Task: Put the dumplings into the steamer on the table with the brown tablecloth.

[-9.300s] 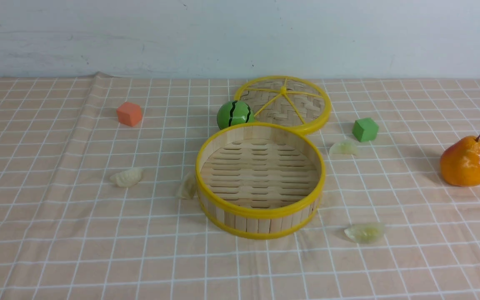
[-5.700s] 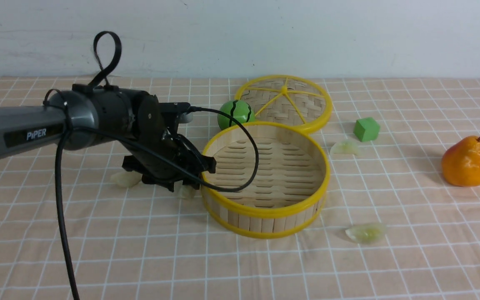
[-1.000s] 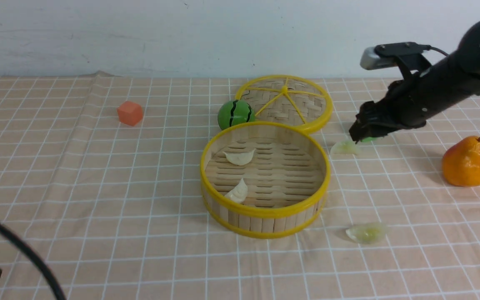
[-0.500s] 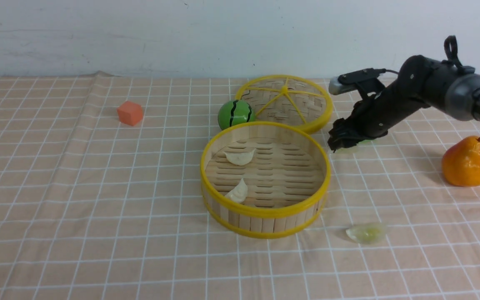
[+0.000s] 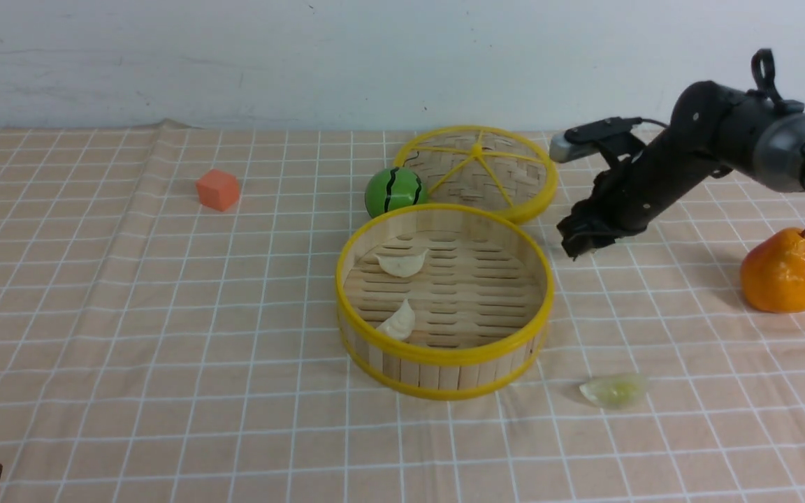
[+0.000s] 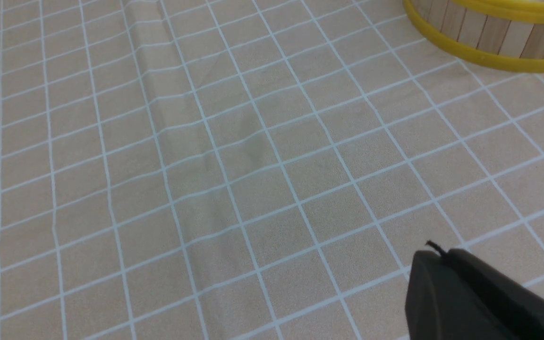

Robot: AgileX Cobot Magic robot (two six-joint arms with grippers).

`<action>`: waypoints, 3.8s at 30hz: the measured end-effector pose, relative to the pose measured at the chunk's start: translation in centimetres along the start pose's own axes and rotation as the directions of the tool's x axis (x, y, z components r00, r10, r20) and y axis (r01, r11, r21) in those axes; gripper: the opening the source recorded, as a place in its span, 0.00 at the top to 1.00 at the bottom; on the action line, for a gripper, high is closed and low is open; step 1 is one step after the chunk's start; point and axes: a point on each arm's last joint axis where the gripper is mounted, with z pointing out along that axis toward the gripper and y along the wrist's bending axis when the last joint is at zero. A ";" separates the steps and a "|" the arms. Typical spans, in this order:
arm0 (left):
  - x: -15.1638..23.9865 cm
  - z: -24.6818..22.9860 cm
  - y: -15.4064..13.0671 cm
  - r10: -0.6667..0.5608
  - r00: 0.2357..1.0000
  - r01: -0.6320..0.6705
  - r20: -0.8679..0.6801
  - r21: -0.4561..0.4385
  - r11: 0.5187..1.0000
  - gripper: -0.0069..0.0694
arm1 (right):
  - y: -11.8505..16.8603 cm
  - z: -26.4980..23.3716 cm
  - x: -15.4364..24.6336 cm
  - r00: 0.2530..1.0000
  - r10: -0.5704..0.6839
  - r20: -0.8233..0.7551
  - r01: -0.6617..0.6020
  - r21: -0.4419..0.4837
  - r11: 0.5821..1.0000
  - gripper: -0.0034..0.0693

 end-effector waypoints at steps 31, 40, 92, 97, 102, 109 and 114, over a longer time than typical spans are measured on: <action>0.0 0.0 -0.4 -0.050 0.999 0.050 0.000 0.042 0.998 0.93 | 12.0 -5.2 -3.7 0.940 -0.293 0.174 0.324 -0.193 0.926 0.16; -0.1 0.0 -0.6 -0.082 0.997 0.081 0.004 0.068 0.994 0.93 | 7.9 -11.5 0.8 0.919 -0.361 -0.160 0.353 -0.078 0.932 0.28; -0.6 -0.1 -0.8 -0.099 0.994 0.093 0.055 0.095 0.991 0.90 | 16.8 -3.4 2.0 0.861 -0.499 -0.103 0.491 -0.095 0.866 0.20; -0.6 -0.1 -0.8 -0.099 0.994 0.093 0.055 0.095 0.991 0.89 | 17.8 -12.7 0.0 0.911 -0.402 -0.089 0.399 -0.052 0.916 0.25; -0.6 -0.1 -0.8 -0.099 0.994 0.093 0.055 0.095 0.991 0.89 | 18.4 -27.1 0.4 0.949 -0.302 0.095 0.290 0.123 0.949 0.60; -0.6 -0.1 -0.8 -0.099 0.994 0.093 0.055 0.095 0.991 0.87 | 18.5 -33.7 6.4 0.972 -0.165 0.170 0.139 0.157 0.978 0.98; -0.6 -0.1 -0.8 -0.099 0.994 0.093 0.055 0.095 0.991 0.87 | 18.4 -31.6 11.5 0.983 -0.120 0.137 0.107 0.098 0.989 0.98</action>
